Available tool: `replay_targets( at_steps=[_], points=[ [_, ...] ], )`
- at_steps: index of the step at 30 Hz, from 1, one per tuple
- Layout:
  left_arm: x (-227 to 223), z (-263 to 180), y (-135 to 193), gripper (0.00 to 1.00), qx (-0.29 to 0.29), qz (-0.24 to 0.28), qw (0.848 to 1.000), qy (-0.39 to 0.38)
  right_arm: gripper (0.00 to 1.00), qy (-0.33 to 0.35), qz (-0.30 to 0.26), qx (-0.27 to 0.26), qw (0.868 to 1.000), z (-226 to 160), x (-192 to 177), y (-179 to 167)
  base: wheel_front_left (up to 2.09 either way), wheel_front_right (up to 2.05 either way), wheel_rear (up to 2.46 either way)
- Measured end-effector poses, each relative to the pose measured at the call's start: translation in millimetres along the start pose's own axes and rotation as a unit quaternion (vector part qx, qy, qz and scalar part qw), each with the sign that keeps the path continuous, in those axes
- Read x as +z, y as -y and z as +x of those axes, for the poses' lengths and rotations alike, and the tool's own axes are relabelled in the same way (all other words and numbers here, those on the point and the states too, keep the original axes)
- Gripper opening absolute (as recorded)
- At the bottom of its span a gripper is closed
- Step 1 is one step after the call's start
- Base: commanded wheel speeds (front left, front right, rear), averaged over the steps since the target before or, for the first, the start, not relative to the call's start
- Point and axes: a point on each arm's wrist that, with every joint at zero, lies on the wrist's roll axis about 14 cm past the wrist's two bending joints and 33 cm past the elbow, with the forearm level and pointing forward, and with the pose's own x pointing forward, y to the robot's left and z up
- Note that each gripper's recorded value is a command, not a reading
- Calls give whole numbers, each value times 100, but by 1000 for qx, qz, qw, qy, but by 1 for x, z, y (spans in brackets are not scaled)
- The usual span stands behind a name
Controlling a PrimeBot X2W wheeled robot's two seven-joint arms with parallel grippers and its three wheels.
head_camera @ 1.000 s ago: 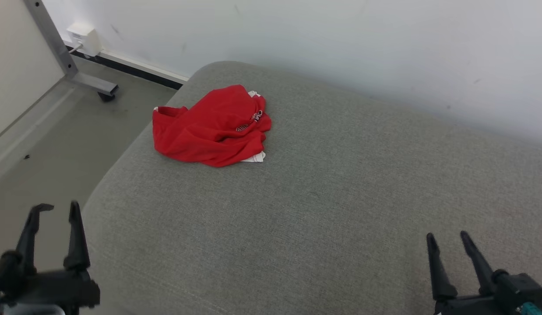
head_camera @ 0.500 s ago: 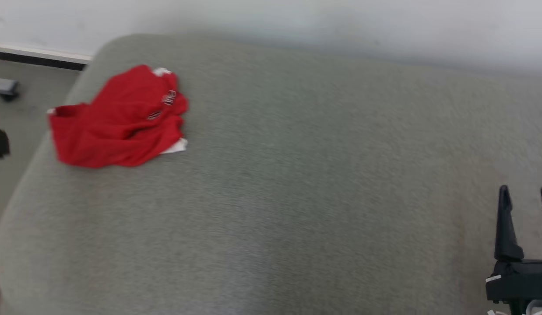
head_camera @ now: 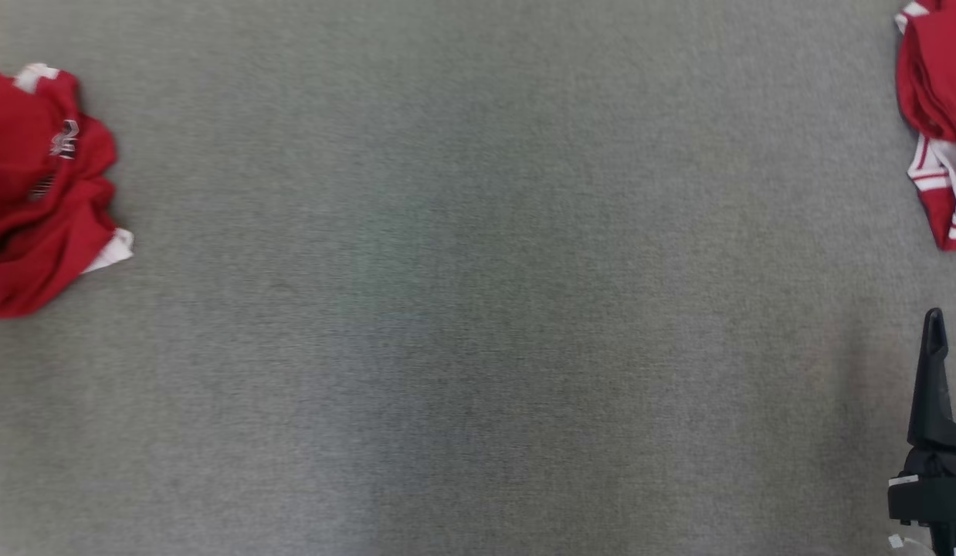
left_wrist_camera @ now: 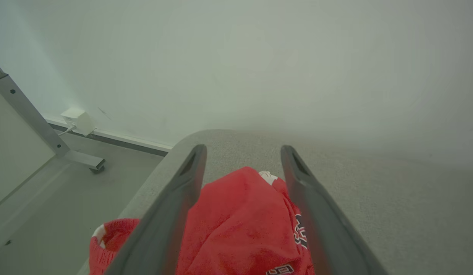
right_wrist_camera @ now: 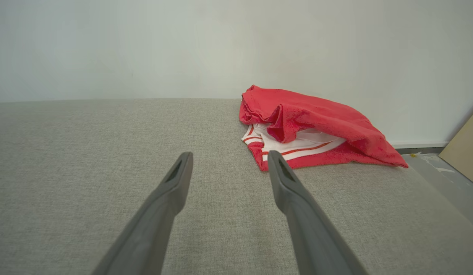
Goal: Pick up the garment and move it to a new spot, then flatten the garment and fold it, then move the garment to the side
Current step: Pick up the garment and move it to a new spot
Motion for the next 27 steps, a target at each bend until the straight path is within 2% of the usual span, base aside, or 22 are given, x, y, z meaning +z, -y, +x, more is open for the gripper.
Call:
replay_targets(
  at_steps=[5, 10, 15, 16, 17, 21, 27],
  points=[
    [-75, 7, 13, 100, -6, -8, 993, -116, 100, -20, -18, -20, 999, -2, -8, 17, 0, 0, 0],
    [-146, -10, 7, 100, 15, -25, 969, -244, 100, -31, -28, -27, 999, -3, -11, 23, 0, 0, 0],
    [-173, -22, 2, 100, 27, -31, 952, -302, 100, -34, -36, -29, 998, -2, -12, 26, 0, 0, 0],
    [-174, -22, 1, 87, 29, -35, 950, -308, 100, -33, -37, -28, 998, -2, -11, 25, 0, 0, 0],
    [-175, -24, 0, 0, 31, -38, 949, -312, 100, -33, -37, -27, 998, -2, -10, 25, 0, 0, 0],
    [-170, -24, 4, 0, 25, -39, 952, -303, 100, -30, -35, -25, 999, -1, -7, 23, 0, 0, 0],
    [-108, -2, 11, 0, -2, -19, 982, -189, 100, -23, -18, -7, 1000, -1, -6, 9, 0, 0, 0]
  ],
)
